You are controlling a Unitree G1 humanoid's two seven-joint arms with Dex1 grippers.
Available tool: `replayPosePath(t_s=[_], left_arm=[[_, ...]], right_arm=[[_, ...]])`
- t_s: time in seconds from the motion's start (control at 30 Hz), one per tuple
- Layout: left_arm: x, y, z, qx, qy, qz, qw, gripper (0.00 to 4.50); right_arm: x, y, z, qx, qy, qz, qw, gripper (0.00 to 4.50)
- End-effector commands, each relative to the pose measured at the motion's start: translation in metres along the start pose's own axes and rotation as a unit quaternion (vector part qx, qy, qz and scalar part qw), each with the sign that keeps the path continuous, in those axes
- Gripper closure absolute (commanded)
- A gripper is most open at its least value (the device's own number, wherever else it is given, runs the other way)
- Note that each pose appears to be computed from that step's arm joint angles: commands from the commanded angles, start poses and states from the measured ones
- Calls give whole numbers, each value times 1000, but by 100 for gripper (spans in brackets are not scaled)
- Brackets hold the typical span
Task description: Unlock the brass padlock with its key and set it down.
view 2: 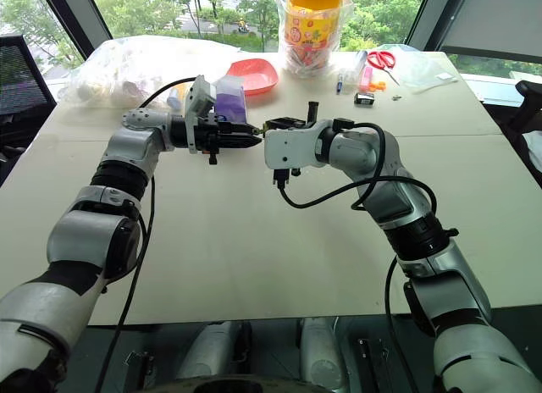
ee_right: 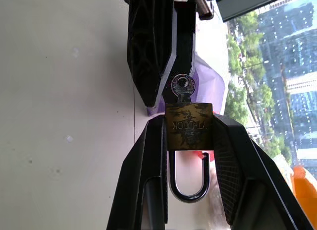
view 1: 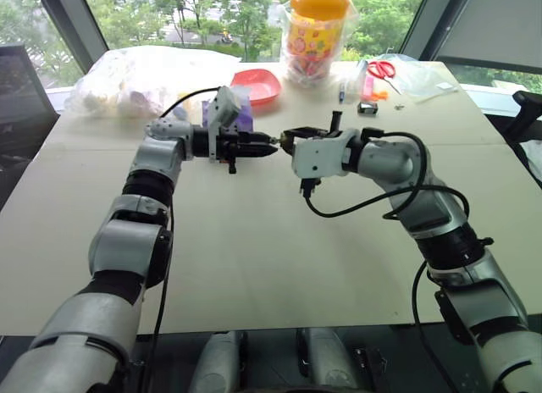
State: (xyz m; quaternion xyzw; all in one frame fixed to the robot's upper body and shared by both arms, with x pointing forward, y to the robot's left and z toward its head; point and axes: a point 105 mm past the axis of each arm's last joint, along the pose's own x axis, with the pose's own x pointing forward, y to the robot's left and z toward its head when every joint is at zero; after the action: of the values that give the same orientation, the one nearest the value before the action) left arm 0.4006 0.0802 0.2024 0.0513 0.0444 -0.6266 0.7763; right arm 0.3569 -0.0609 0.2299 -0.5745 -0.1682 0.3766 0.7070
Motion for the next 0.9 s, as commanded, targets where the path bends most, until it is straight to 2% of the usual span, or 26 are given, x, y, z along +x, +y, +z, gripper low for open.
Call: replayPosePath(t_s=[0.03,0.23,0.53,0.57,0.6,0.8,0.9], left_arm=[[-3,3,29,-29,-52,4,998,144],[2,-4,44,-91,-104,-30,990,144],[15,-14,35,-88,-86,-56,991,144],[16,-14,35,-89,-87,-55,991,194],[17,-14,35,-89,-87,-56,991,219],[19,-16,33,-94,-85,-60,990,444],[18,-14,32,-89,-80,-52,991,447]], right_arm=[[-6,-17,11,-27,-16,-32,999,380],[-5,-17,10,-33,-12,-37,999,380],[-4,-18,12,-37,-14,-40,998,380],[-3,-19,13,-37,-15,-41,998,380],[-3,-19,14,-38,-16,-42,998,380],[-4,-19,15,-38,-16,-43,998,380],[-4,-19,14,-37,-14,-42,998,380]])
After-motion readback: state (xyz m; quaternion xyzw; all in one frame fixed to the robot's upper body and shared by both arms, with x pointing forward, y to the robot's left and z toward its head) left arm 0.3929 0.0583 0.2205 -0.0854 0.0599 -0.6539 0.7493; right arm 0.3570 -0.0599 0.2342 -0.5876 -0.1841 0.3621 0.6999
